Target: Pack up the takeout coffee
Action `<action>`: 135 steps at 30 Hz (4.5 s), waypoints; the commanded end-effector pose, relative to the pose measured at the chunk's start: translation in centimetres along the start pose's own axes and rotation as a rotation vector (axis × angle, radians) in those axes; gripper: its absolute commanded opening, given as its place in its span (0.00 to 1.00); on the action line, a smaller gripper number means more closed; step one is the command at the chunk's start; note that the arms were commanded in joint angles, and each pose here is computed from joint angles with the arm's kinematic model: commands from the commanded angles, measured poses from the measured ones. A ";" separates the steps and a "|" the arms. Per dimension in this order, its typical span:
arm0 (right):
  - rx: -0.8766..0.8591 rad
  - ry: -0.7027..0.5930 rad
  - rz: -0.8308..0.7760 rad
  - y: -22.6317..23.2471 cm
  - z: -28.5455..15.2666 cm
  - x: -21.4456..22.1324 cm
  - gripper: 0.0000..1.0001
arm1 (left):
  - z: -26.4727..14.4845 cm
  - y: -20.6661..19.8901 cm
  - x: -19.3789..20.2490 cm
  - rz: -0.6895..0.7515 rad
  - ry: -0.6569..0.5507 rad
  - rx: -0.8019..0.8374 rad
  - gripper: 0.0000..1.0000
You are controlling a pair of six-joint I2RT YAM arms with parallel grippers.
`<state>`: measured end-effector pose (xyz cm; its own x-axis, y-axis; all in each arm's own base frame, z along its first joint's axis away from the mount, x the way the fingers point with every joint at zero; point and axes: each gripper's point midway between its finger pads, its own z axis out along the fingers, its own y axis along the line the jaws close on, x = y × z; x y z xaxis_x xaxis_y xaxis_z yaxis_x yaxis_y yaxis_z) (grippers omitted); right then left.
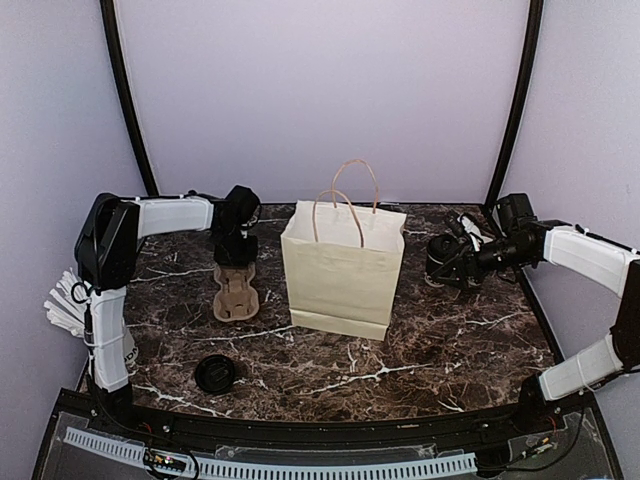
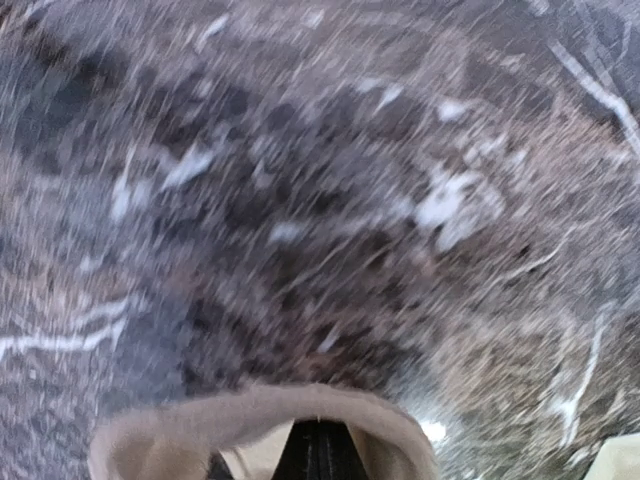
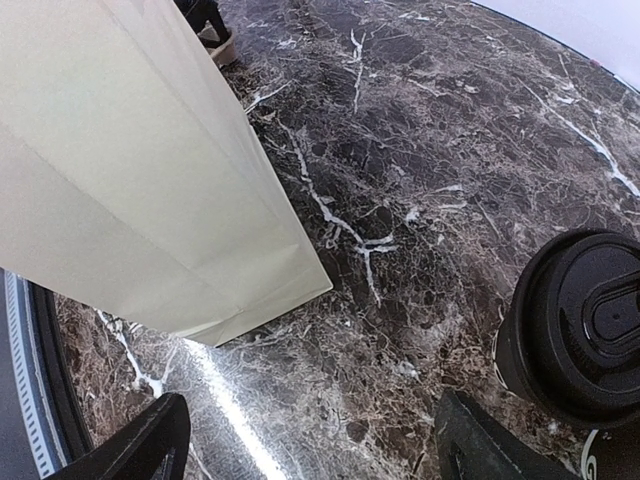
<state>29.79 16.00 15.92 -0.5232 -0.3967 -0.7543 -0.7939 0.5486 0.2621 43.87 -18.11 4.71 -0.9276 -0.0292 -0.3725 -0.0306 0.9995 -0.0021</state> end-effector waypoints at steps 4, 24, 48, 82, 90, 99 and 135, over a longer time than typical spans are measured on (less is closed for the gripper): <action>0.017 0.002 -0.003 -0.5 0.1 0.3 0.86 | -1.9 -3.6 -4.0 0.041 -0.117 0.157 0.01; -0.012 0.011 0.007 -0.4 0.5 0.4 0.87 | -11.0 0.6 3.4 0.127 -0.016 0.071 0.55; 0.002 0.016 0.003 -0.6 0.5 0.6 0.87 | -6.4 0.0 5.5 0.158 0.154 0.037 0.56; 0.015 0.040 0.006 -1.1 0.8 1.3 0.87 | -3.5 0.3 4.3 0.143 0.178 0.041 0.43; 0.017 0.041 0.003 -1.1 0.8 1.3 0.87 | -3.5 0.2 4.2 0.140 0.182 0.041 0.41; 0.019 0.038 -0.001 -1.0 0.7 1.2 0.87 | -4.2 0.5 4.1 0.148 0.186 0.026 0.35; 0.049 0.031 -0.027 -1.1 0.4 1.3 0.86 | -6.3 -1.1 7.3 0.404 0.035 0.251 0.31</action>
<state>29.91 15.36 14.25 -0.5372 -0.4289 -0.7262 -0.7833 0.5731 0.2410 33.85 -19.10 7.12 -0.9089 0.2953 -0.2944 0.3437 0.9303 -0.1280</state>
